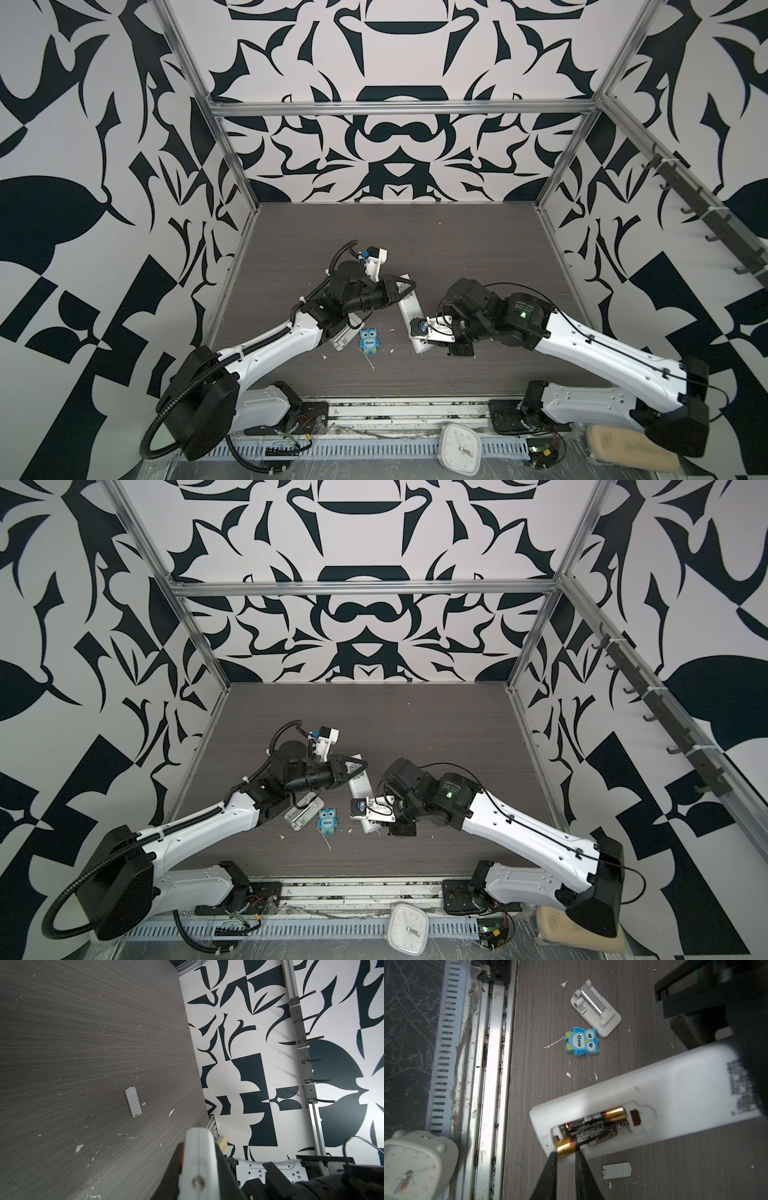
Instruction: Load the batteries into the remote control
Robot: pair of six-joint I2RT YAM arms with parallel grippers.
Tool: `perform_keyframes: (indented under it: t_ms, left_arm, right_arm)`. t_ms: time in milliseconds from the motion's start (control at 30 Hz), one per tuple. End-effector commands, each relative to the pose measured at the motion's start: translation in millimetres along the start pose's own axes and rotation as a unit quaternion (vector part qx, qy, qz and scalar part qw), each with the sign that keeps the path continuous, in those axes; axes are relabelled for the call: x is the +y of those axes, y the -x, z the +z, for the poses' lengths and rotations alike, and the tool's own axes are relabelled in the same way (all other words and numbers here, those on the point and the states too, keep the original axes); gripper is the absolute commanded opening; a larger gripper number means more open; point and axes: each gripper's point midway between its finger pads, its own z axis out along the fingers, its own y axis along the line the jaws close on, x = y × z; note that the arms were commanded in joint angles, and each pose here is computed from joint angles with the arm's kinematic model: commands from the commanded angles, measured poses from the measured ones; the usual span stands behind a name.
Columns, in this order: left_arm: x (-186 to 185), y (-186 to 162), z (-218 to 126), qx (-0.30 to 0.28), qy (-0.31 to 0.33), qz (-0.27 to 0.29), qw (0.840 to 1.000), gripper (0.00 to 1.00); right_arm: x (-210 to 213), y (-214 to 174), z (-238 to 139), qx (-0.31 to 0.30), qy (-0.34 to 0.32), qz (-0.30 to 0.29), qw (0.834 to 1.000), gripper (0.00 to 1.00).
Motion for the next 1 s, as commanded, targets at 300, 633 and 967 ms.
perform_keyframes:
  t_ms: [300, 633, 967]
  left_arm:
    - [-28, 8, 0, -0.002, -0.042, 0.001, 0.999, 0.0]
    - [-29, 9, 0, -0.002, -0.043, -0.001, 0.999, 0.0]
    - [-28, 8, 1, -0.001, -0.042, -0.002, 0.999, 0.0]
  right_arm:
    - [-14, 11, 4, 0.004, -0.02, 0.011, 1.0, 0.18]
    - [-20, 8, 11, 0.022, -0.025, 0.044, 0.998, 0.16]
    - [-24, 6, 19, 0.047, -0.022, 0.074, 0.996, 0.15]
